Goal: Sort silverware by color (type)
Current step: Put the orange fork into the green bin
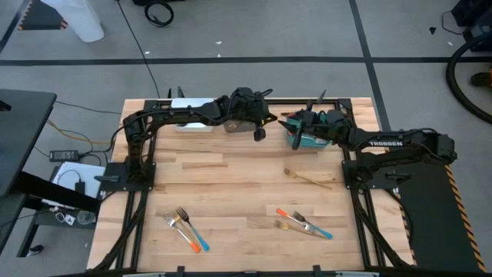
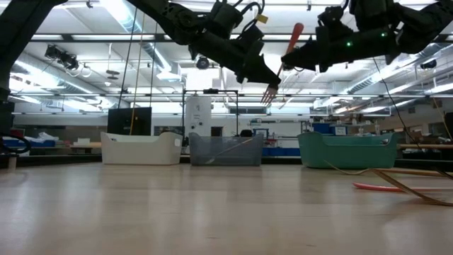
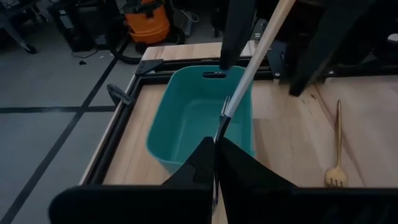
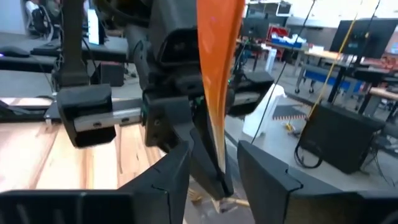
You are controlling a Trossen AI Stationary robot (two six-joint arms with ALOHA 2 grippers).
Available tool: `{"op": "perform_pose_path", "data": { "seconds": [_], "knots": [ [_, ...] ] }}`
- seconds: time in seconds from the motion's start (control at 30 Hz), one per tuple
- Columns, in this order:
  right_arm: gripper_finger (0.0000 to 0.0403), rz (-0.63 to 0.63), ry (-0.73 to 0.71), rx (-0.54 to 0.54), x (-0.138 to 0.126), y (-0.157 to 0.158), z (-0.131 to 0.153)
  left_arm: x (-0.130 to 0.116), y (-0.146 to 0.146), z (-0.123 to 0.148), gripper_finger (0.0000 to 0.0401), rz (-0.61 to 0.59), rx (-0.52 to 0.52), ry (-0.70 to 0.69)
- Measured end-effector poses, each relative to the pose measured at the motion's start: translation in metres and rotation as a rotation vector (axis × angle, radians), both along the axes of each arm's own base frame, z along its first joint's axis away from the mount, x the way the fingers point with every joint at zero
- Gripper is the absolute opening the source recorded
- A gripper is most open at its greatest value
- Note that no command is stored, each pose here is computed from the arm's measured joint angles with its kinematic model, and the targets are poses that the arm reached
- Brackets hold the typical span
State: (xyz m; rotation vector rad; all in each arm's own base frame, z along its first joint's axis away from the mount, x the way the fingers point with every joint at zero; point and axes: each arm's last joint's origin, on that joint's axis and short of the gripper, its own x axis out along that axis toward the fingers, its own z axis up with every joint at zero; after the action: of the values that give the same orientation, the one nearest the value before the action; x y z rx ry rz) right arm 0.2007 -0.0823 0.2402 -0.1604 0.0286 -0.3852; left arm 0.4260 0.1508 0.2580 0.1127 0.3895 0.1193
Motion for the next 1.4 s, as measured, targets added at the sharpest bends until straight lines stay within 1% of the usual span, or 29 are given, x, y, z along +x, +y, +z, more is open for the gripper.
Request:
{"op": "perform_pose_path", "data": {
  "seconds": [0.07, 0.17, 0.27, 0.4, 0.57, 0.63, 0.73, 0.83, 0.93, 1.03, 1.13, 1.27, 1.4],
  "knots": [
    [0.0146, 0.021, -0.004, -0.021, 0.0, 0.001, 0.001, 0.001, -0.001, 0.001, 0.0017, -0.008, 0.002, -0.01],
    [0.0131, 0.072, -0.019, -0.055, 0.001, 0.002, 0.004, 0.002, -0.002, 0.004, 0.0017, -0.046, 0.002, -0.046],
    [0.0109, 0.079, -0.023, -0.079, 0.001, 0.002, 0.005, 0.003, -0.003, 0.007, 0.0017, -0.086, 0.025, -0.08],
    [0.0074, 0.076, -0.02, -0.099, 0.001, 0.002, 0.005, 0.004, -0.004, 0.01, 0.0017, -0.118, 0.028, -0.11],
    [0.0023, 0.062, -0.011, -0.12, 0.0, 0.001, 0.005, 0.004, -0.004, 0.01, 0.0018, -0.121, 0.023, -0.11],
    [0.0012, 0.054, -0.002, -0.119, 0.0, 0.0, 0.004, 0.004, -0.004, 0.009, 0.002, -0.12, 0.019, -0.105],
    [0.0015, 0.041, 0.003, -0.083, -0.001, -0.003, 0.003, 0.004, -0.004, 0.007, 0.0035, -0.103, 0.019, -0.085],
    [0.0015, 0.026, 0.048, -0.037, -0.003, -0.007, -0.003, 0.0, -0.001, 0.007, 0.0069, -0.084, 0.01, -0.05],
    [0.0014, 0.016, 0.068, -0.018, -0.004, -0.008, -0.006, -0.005, 0.002, 0.005, 0.0104, -0.07, -0.011, 0.0],
    [0.0014, 0.016, 0.101, -0.004, -0.004, -0.009, -0.009, -0.009, 0.004, 0.0, 0.0125, -0.06, -0.041, 0.067],
    [0.0013, 0.015, 0.149, 0.01, -0.004, -0.009, -0.012, -0.016, 0.006, -0.006, 0.0129, -0.044, -0.088, 0.147],
    [0.0013, -0.034, 0.294, 0.05, -0.001, -0.012, -0.003, -0.021, 0.006, -0.013, 0.0129, -0.039, -0.125, 0.232],
    [0.0018, -0.086, 0.413, 0.084, 0.0, -0.012, 0.007, -0.023, 0.003, -0.02, 0.0129, -0.043, -0.134, 0.256]
  ]
}}
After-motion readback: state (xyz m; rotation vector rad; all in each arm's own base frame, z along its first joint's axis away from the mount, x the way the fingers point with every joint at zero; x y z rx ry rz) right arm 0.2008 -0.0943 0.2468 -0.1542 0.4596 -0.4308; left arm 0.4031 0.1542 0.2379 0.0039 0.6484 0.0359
